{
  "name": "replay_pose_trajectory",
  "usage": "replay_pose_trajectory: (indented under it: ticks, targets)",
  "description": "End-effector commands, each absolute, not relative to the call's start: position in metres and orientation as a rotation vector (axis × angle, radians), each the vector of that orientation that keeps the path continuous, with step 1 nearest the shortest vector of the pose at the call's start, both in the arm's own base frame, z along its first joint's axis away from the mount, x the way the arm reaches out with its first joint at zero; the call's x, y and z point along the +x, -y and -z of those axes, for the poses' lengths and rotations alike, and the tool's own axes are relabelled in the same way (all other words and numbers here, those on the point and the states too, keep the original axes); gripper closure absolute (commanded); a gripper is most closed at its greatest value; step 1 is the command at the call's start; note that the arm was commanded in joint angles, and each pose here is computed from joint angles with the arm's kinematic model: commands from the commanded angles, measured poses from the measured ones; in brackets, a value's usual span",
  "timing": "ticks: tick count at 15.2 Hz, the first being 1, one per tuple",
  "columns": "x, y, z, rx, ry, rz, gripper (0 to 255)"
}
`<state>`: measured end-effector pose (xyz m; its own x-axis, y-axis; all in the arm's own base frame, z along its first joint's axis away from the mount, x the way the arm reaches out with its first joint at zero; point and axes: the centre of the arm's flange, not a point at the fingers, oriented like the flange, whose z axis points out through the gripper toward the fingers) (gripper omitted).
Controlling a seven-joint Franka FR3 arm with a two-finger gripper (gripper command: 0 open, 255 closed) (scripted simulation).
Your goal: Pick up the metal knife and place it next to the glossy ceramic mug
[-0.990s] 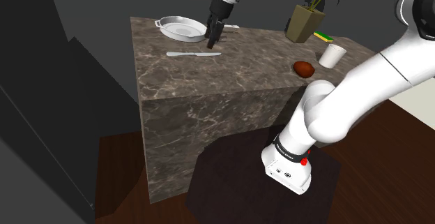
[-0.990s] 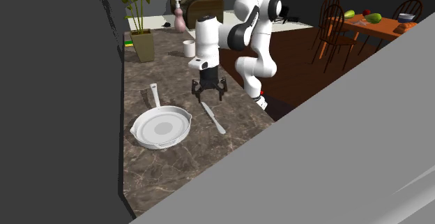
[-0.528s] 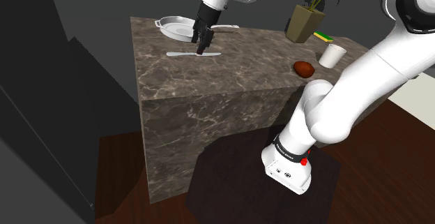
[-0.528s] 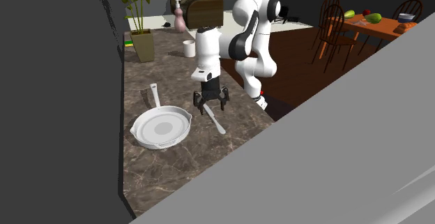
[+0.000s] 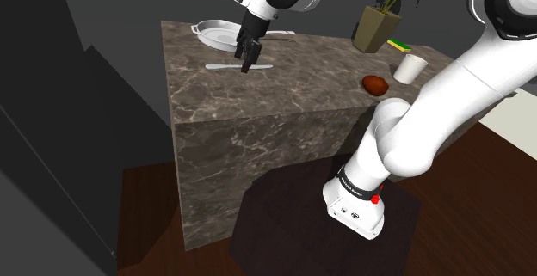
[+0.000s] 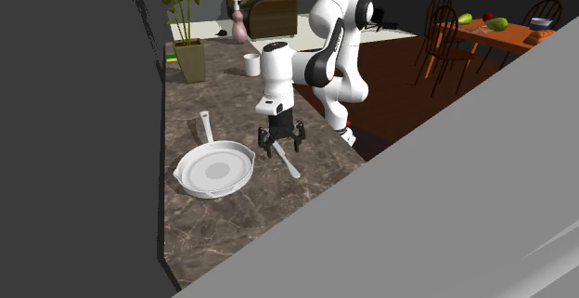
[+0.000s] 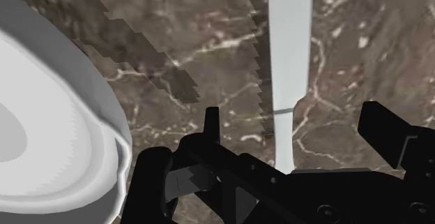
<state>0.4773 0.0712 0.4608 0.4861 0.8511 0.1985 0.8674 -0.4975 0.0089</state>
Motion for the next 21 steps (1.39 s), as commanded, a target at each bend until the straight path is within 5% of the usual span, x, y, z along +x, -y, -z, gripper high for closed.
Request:
replay_pose_trajectory:
  ticks: [1,2,3,21]
  targets:
    - [0.477,-0.071,-0.461,-2.627,1.524,0.270,0]
    - [0.477,-0.071,-0.461,-2.627,1.524,0.270,0]
    - [0.477,-0.071,-0.461,-2.627,1.524,0.270,255]
    - [0.477,-0.071,-0.508,-2.627,1.524,0.270,255]
